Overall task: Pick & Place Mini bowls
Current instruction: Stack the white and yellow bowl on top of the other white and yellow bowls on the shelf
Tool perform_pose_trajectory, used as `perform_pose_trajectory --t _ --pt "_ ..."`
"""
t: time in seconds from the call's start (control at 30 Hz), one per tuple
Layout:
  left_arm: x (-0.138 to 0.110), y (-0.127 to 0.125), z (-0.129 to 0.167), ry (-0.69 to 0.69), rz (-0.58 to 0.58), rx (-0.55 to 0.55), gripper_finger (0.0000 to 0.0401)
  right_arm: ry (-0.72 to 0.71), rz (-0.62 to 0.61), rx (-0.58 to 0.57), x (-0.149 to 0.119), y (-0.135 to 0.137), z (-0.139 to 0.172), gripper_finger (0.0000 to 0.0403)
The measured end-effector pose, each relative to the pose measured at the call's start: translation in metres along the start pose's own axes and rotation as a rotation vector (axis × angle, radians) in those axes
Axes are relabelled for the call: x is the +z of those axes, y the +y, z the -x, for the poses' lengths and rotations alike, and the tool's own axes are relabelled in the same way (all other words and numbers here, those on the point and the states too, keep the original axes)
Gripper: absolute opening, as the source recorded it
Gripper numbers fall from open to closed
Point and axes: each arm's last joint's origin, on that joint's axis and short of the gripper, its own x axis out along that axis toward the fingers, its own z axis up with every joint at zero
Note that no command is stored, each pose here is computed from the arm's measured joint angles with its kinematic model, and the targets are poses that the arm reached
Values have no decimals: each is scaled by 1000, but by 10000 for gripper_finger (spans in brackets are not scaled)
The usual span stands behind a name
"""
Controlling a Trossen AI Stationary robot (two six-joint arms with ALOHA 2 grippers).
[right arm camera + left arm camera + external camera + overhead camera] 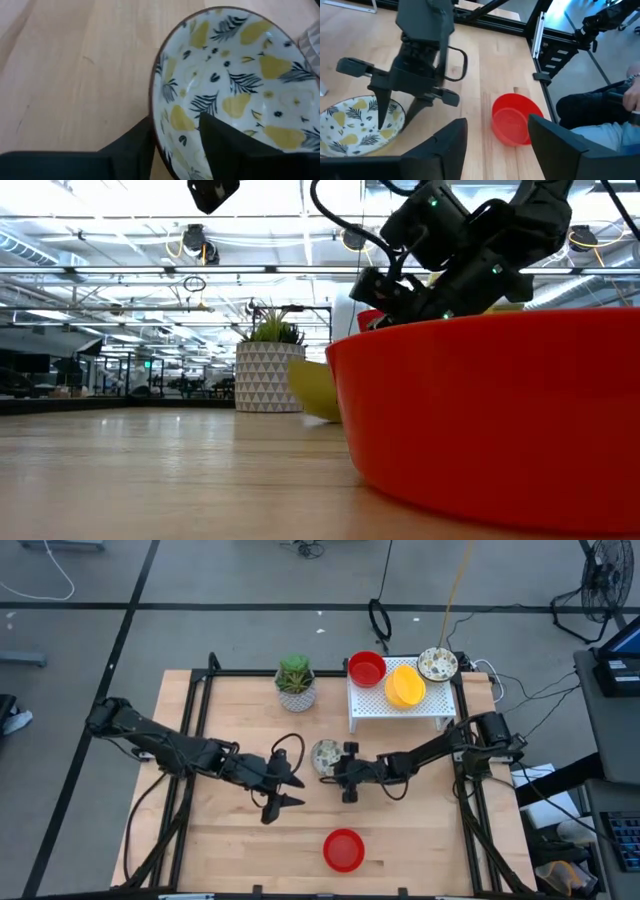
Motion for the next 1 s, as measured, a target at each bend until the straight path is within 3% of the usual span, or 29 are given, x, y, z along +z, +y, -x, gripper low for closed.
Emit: perform_pose_trajectory --t 0.27,0.47,0.67,0.83,1.0 --pt "-2 -3 0 7 -11 -8 188 -15 -29 -3 3 0 2 17" --pt "-2 -4 0 12 -14 -10 172 -64 17 17 15 5 18 7" --pt "-4 -3 0 30 -20 -2 155 -243 105 -47 54 2 79 4" --pt "-4 -3 0 27 -69 -2 143 -361 116 -230 76 -17 146 3" --pt "-4 -3 0 28 -105 0 132 -288 30 -617 72 -53 197 5"
